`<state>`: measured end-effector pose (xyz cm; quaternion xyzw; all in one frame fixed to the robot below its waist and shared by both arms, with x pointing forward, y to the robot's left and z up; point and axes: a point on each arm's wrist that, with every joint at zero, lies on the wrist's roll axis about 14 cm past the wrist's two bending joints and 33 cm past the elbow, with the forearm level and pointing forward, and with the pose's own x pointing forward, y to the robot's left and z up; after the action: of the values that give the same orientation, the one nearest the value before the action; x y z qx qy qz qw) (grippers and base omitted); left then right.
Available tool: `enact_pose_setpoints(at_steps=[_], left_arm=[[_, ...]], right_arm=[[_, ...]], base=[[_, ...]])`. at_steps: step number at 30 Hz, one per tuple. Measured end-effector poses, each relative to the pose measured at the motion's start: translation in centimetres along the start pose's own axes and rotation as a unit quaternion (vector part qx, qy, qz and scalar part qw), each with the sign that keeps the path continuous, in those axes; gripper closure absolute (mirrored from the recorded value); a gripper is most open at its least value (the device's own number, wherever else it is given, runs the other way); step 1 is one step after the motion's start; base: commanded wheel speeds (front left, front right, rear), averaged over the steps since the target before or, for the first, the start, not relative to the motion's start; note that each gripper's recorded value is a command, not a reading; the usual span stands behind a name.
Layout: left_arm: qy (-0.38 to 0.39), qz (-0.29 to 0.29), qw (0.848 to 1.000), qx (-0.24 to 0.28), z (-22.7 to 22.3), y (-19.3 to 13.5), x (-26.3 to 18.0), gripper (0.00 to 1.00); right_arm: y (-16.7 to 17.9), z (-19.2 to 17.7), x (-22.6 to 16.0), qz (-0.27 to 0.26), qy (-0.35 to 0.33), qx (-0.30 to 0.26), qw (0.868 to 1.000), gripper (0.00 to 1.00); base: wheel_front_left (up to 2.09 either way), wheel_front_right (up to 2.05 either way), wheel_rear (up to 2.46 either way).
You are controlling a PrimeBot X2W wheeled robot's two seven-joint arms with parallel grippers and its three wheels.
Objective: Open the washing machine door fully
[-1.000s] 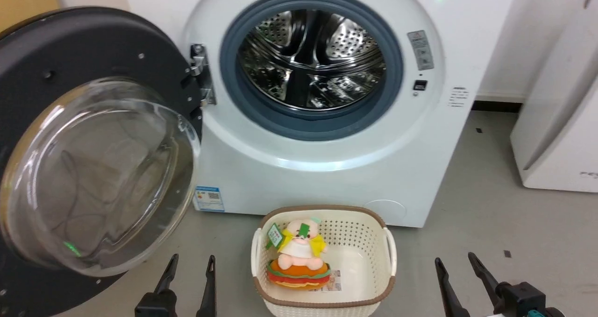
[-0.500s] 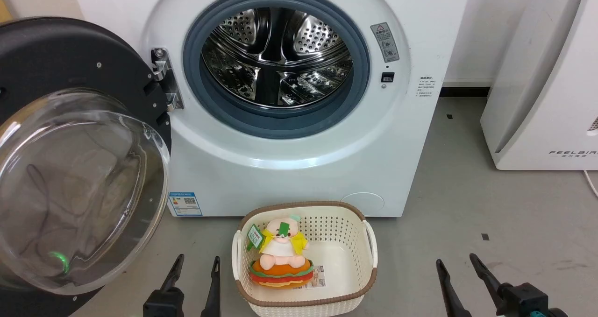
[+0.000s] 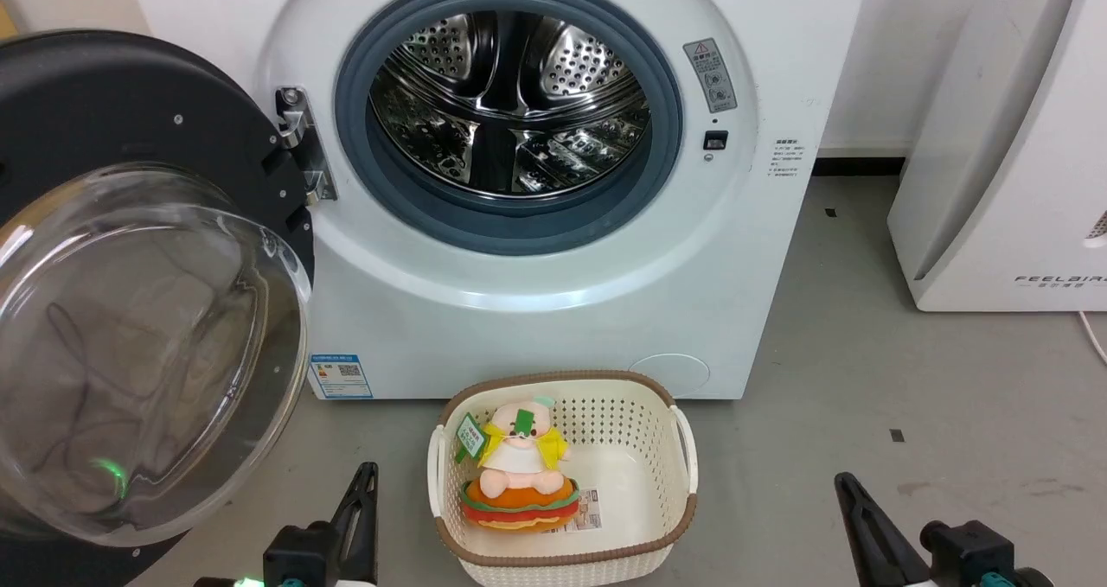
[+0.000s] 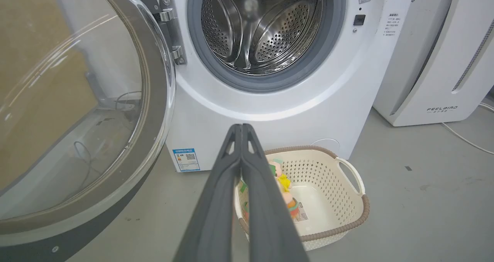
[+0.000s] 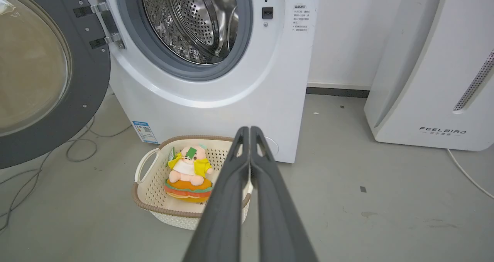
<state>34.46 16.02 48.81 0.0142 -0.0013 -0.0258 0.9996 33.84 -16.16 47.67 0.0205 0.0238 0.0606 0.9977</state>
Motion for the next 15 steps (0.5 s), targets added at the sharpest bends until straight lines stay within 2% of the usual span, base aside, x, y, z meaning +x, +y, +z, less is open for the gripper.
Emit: enact_pose_setpoints(at_steps=[15], left_arm=[[0.001,0.001,1.000,-0.002,0.48,0.11,0.39,1.00]], right_arm=[[0.00,0.44,0.32,0.001,0.002,-0.005,1.000,1.00]], base=[[0.00,0.00,0.00]])
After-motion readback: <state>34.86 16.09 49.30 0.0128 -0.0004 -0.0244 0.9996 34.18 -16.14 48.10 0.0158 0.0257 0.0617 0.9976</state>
